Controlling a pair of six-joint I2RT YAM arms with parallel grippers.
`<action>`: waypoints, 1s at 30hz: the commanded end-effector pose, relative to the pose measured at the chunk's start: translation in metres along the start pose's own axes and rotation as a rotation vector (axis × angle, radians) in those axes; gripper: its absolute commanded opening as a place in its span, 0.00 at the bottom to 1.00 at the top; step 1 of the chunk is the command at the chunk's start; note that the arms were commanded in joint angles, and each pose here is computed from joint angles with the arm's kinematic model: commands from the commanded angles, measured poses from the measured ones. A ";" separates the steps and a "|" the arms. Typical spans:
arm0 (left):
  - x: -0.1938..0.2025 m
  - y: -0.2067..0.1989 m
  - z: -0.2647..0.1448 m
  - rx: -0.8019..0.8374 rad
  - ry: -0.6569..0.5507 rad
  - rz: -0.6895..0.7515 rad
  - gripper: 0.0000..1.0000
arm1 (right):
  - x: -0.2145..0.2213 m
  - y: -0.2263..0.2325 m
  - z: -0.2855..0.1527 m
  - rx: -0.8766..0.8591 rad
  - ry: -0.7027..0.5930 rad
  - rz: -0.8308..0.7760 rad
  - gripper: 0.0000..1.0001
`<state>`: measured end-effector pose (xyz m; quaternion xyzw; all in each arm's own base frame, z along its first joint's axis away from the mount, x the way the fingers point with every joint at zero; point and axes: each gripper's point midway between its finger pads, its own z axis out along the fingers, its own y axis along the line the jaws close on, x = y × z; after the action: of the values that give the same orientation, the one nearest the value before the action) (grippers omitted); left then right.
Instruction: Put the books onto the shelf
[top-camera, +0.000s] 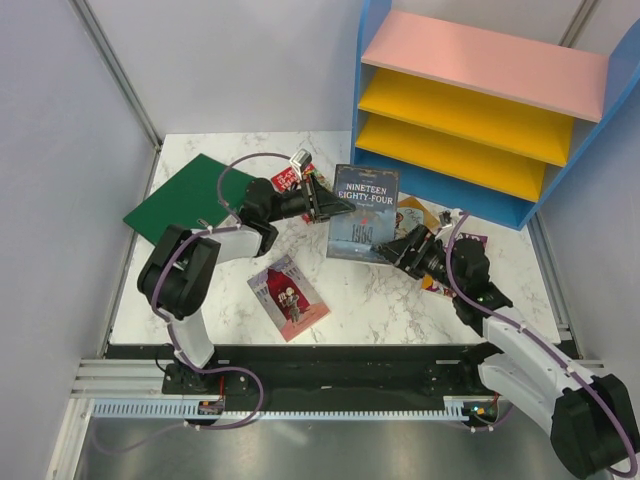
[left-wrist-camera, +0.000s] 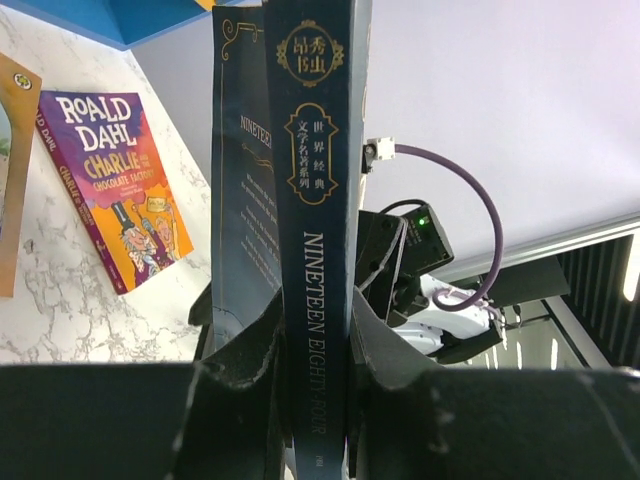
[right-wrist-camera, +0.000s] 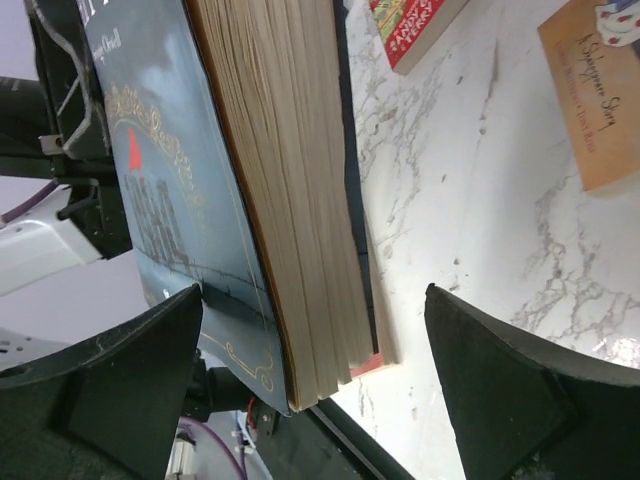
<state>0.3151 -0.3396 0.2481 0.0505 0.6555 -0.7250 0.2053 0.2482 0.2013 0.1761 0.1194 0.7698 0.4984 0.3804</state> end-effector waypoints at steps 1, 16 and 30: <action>-0.018 -0.046 0.007 0.135 -0.008 0.099 0.02 | -0.010 0.031 -0.003 -0.137 -0.037 0.005 0.98; -0.028 -0.013 0.016 0.099 -0.022 0.044 0.02 | -0.011 0.042 -0.006 -0.202 -0.053 0.047 0.76; -0.040 -0.043 0.015 0.121 -0.001 0.055 0.02 | -0.005 -0.008 0.009 -0.012 -0.051 0.047 0.87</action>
<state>0.3486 -0.3460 0.2544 0.0461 0.6448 -0.7365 0.1993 0.2479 0.1988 0.1659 0.1509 0.7613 0.5091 0.3721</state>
